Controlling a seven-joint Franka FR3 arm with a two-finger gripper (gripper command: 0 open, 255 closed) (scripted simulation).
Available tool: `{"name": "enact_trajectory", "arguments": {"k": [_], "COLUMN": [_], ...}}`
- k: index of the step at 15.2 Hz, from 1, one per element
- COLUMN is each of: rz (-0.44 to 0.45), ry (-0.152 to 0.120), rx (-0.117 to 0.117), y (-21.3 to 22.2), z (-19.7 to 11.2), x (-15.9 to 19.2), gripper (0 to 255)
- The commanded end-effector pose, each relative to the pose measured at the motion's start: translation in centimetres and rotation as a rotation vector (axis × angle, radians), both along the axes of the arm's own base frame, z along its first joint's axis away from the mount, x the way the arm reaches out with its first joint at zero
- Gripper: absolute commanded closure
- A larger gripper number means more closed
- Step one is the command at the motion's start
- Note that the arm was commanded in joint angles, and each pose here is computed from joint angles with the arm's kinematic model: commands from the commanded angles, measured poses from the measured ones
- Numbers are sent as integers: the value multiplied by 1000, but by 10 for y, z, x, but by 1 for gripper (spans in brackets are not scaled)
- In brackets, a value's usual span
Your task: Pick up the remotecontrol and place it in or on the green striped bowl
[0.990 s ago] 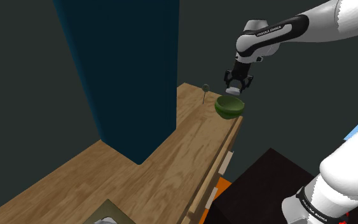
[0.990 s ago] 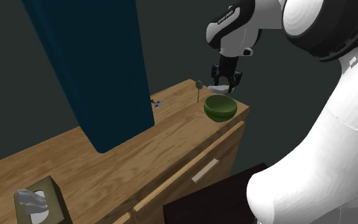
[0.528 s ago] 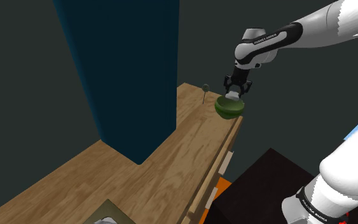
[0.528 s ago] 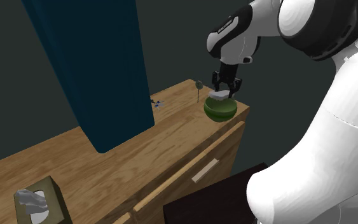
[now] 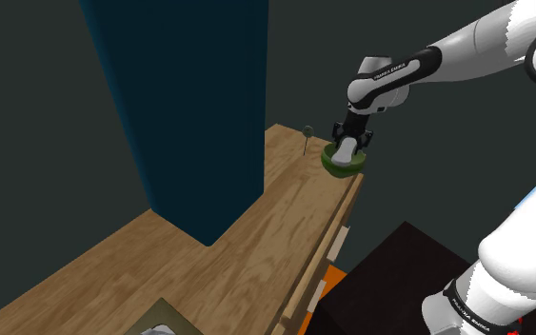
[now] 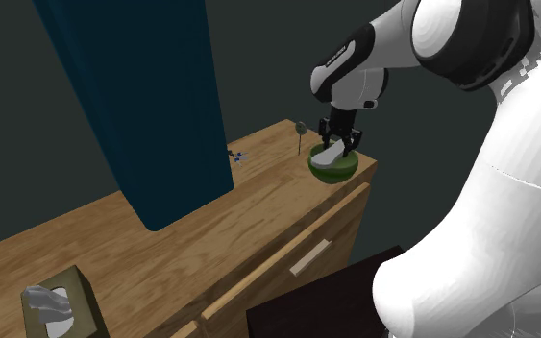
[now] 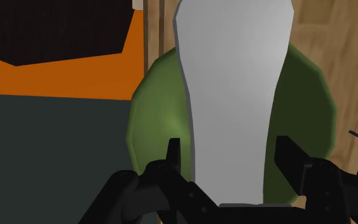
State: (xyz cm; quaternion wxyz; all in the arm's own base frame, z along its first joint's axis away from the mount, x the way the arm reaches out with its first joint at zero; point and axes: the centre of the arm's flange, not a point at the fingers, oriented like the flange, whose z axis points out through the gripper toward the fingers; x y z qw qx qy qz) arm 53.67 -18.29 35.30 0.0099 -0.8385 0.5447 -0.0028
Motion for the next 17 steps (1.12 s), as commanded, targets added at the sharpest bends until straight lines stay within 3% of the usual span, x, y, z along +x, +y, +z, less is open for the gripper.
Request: {"name": "enact_trajectory", "arguments": {"k": [1,7,8,13,17], "rz": [0,0,0,0,0], "ry": [3,3,3,3,3], "rx": [1,1,1,1,1], "y": [0,0,-1,0,-1], "z": [-3,-3,-3,-3,47], "x": [0,0,0,0,0], "gripper": [255,255,0,0,0]}}
